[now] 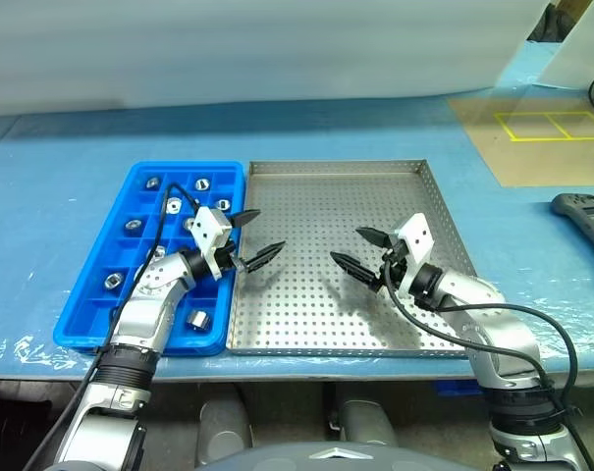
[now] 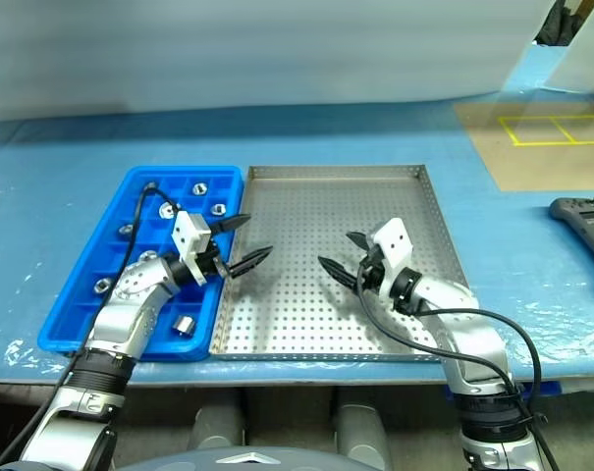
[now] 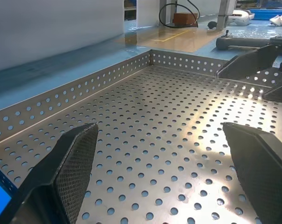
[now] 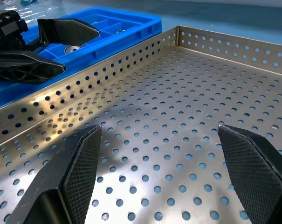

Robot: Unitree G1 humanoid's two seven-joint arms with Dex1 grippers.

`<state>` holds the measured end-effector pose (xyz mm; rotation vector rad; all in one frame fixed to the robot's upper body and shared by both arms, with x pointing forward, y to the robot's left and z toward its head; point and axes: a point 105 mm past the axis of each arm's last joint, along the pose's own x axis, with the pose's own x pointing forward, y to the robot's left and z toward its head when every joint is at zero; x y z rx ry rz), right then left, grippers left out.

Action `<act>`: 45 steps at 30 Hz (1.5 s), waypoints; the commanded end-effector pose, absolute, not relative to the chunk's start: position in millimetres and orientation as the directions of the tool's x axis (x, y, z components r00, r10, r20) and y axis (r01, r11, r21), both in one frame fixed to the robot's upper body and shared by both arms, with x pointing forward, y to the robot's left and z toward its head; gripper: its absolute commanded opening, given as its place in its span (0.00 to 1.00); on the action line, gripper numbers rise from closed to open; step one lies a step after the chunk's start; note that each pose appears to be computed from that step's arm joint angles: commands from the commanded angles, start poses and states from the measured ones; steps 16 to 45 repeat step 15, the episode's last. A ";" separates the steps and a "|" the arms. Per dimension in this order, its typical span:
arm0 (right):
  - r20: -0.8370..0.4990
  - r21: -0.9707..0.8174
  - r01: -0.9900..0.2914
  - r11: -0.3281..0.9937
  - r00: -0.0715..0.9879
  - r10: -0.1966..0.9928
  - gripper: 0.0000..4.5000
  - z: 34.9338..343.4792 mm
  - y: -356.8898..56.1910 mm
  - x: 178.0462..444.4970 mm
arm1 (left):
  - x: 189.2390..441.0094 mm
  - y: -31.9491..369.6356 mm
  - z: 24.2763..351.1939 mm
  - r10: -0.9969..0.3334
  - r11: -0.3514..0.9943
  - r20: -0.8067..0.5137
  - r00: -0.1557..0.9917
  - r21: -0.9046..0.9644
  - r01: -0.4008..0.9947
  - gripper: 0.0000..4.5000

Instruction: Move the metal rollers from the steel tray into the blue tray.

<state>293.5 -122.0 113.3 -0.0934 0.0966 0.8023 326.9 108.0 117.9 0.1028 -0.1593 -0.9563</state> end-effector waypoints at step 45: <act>-0.080 -0.104 -0.744 0.660 0.668 0.740 0.91 126.2 -116.3 290.0 | 323.9 107.2 128.0 -0.818 0.575 0.116 0.564 0.199 0.793 1.00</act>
